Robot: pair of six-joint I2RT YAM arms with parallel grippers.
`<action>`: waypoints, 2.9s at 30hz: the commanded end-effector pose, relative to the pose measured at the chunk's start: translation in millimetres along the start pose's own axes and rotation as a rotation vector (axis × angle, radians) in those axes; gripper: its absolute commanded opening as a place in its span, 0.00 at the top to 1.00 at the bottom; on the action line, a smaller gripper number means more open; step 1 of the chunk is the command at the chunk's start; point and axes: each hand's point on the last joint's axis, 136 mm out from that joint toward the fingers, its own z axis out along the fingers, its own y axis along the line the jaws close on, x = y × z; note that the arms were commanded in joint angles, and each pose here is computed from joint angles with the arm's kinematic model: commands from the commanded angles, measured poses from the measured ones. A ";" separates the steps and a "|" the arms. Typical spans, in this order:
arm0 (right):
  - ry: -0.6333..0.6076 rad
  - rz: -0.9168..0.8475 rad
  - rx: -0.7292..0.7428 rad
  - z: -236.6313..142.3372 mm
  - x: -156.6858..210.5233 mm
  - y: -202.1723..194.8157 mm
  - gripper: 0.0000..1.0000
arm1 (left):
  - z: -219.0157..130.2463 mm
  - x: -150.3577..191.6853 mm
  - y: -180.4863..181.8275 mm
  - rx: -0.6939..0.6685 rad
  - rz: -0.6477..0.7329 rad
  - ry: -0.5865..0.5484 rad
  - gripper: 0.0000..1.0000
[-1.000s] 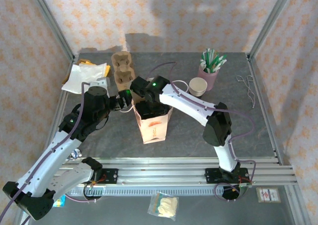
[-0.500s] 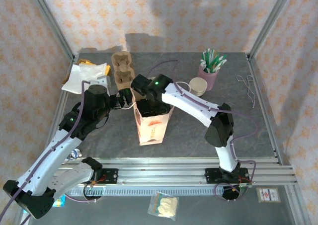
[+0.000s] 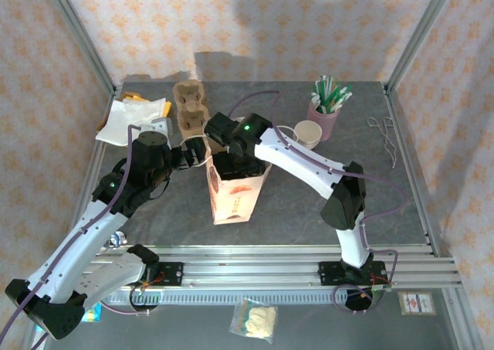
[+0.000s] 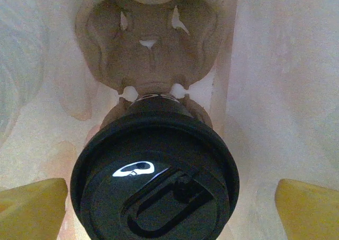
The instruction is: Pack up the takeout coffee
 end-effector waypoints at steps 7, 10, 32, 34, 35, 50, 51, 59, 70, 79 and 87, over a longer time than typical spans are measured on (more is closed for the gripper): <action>-0.045 0.007 -0.029 -27.4 -1.1 0.3 0.00 | -3.5 -9.2 0.4 -0.003 0.007 -0.029 0.01; -0.046 0.007 -0.030 -27.9 -0.9 0.6 0.00 | 0.0 -3.5 0.5 0.004 0.004 -0.014 0.01; -0.035 0.001 0.016 -16.2 0.5 -7.0 0.00 | -12.3 -13.5 -7.9 0.054 -0.014 -0.049 0.01; -0.038 0.000 0.032 -13.4 -0.3 -9.4 0.00 | -16.9 -16.9 -10.5 0.068 -0.015 -0.059 0.01; -0.038 0.000 0.041 -11.7 -0.7 -10.8 0.00 | -18.9 -18.3 -11.5 0.075 -0.021 -0.063 0.01; -0.046 0.000 0.109 2.9 -5.0 -19.1 0.00 | -14.7 4.8 -45.0 0.277 -0.059 0.050 0.01; -0.045 0.002 0.112 4.3 -5.8 -19.5 0.00 | -13.9 7.3 -46.6 0.290 -0.066 0.058 0.01; -0.048 0.005 0.115 6.0 -8.1 -18.5 0.00 | -6.3 24.3 -52.4 0.336 -0.083 0.123 0.03; -0.068 0.019 0.096 0.1 -14.1 -14.1 0.00 | 6.5 51.3 -35.8 0.290 -0.075 0.176 0.10; -0.081 0.027 0.079 -8.1 -16.1 -14.9 0.00 | 5.2 55.3 -27.3 0.259 -0.075 0.174 0.13; -0.087 0.015 0.062 -15.4 -15.5 -14.7 0.00 | -0.1 48.9 -21.9 0.227 -0.030 0.146 0.13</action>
